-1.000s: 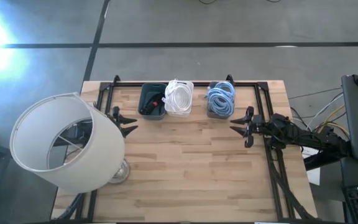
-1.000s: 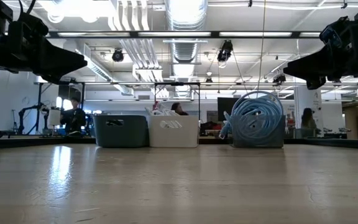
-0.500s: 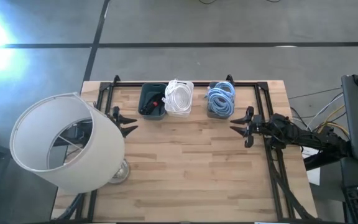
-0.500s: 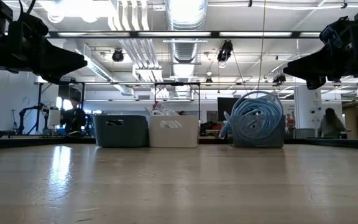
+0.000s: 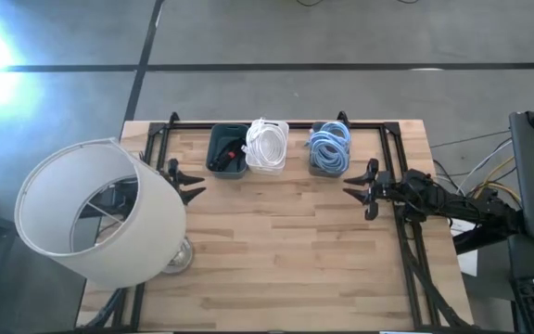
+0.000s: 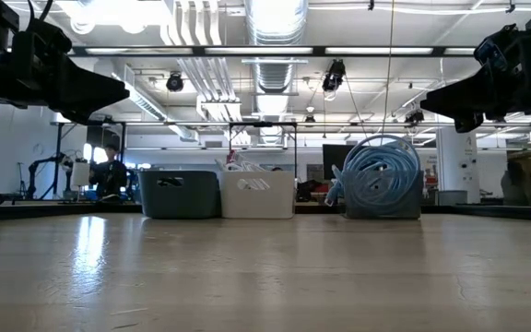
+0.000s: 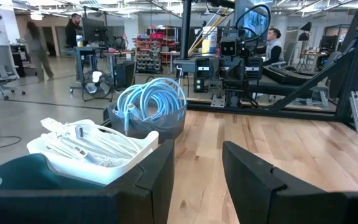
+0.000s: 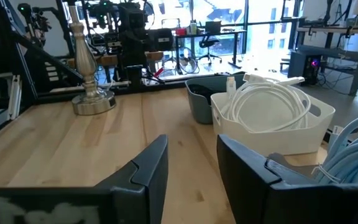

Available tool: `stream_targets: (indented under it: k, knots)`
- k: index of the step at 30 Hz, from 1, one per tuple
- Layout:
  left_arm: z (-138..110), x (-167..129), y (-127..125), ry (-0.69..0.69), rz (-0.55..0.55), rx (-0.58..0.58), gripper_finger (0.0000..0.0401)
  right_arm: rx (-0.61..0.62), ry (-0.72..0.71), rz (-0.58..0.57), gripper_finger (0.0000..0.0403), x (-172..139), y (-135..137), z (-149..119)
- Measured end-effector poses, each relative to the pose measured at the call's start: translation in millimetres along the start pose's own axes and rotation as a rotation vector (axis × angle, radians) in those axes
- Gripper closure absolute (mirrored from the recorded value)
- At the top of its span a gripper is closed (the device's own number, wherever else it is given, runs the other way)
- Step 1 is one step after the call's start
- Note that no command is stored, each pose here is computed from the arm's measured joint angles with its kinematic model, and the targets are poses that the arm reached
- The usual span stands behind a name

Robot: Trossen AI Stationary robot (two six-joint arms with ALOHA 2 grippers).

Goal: Pick & Place USB Port
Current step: Return to Home Position

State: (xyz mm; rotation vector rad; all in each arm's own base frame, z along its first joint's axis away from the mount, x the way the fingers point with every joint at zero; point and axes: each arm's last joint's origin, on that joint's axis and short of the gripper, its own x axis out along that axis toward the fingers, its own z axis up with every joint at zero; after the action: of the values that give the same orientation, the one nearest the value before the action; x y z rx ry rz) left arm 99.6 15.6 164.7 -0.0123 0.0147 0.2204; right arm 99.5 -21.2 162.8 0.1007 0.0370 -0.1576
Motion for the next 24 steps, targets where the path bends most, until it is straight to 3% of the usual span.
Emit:
stream_targets:
  k: [24]
  knots:
    - [0.0,0.0,0.0,0.0,0.0,0.0,0.0261,0.003,0.0,0.001,0.0279,0.0,0.1,0.1]
